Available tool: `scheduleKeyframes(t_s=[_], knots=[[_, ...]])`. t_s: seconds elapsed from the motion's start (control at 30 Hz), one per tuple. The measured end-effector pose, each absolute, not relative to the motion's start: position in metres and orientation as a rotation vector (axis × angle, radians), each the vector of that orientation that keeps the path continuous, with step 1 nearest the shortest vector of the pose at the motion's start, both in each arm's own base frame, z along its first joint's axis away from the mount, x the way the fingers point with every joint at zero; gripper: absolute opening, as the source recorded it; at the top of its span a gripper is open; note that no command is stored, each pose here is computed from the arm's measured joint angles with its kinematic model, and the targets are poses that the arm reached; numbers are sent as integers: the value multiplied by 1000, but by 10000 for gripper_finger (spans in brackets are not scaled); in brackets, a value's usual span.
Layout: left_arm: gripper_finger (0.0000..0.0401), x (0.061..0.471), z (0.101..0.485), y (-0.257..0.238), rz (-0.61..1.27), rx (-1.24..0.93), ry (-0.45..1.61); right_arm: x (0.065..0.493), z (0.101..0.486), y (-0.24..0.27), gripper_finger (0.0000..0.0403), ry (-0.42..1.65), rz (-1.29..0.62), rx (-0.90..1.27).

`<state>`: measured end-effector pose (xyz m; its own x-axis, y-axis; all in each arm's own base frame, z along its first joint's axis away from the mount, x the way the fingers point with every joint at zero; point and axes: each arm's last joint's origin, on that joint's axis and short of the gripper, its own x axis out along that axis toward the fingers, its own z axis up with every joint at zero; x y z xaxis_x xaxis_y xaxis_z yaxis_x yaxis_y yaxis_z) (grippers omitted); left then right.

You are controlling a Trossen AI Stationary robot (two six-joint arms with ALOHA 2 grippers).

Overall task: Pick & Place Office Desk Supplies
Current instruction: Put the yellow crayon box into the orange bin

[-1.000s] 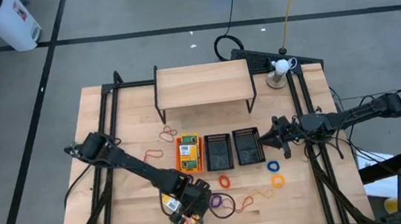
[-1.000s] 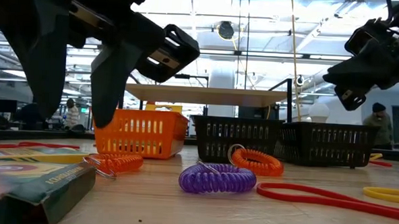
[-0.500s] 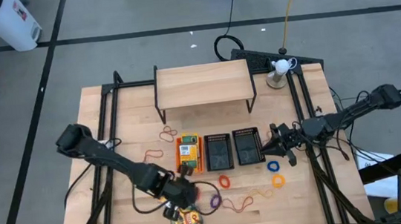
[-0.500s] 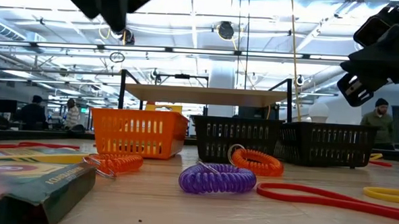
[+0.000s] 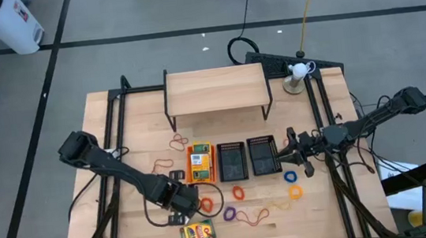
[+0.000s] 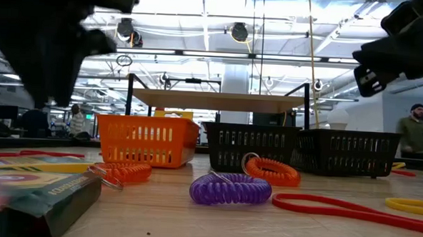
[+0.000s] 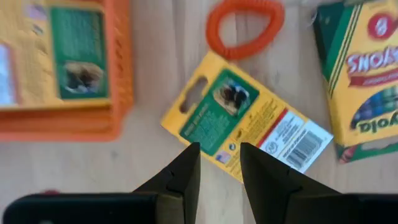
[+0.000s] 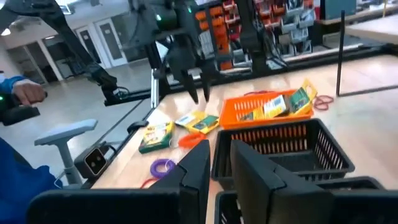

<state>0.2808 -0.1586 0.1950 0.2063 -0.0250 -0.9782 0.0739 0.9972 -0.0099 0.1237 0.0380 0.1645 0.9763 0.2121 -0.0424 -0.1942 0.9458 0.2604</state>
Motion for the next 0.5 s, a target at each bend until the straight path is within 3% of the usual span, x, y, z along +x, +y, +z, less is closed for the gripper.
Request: scheduleKeyframes(t_s=[0.5], knots=[[113,285,162,-129,-102,44,1338,124,164,38,59,75,206,272]])
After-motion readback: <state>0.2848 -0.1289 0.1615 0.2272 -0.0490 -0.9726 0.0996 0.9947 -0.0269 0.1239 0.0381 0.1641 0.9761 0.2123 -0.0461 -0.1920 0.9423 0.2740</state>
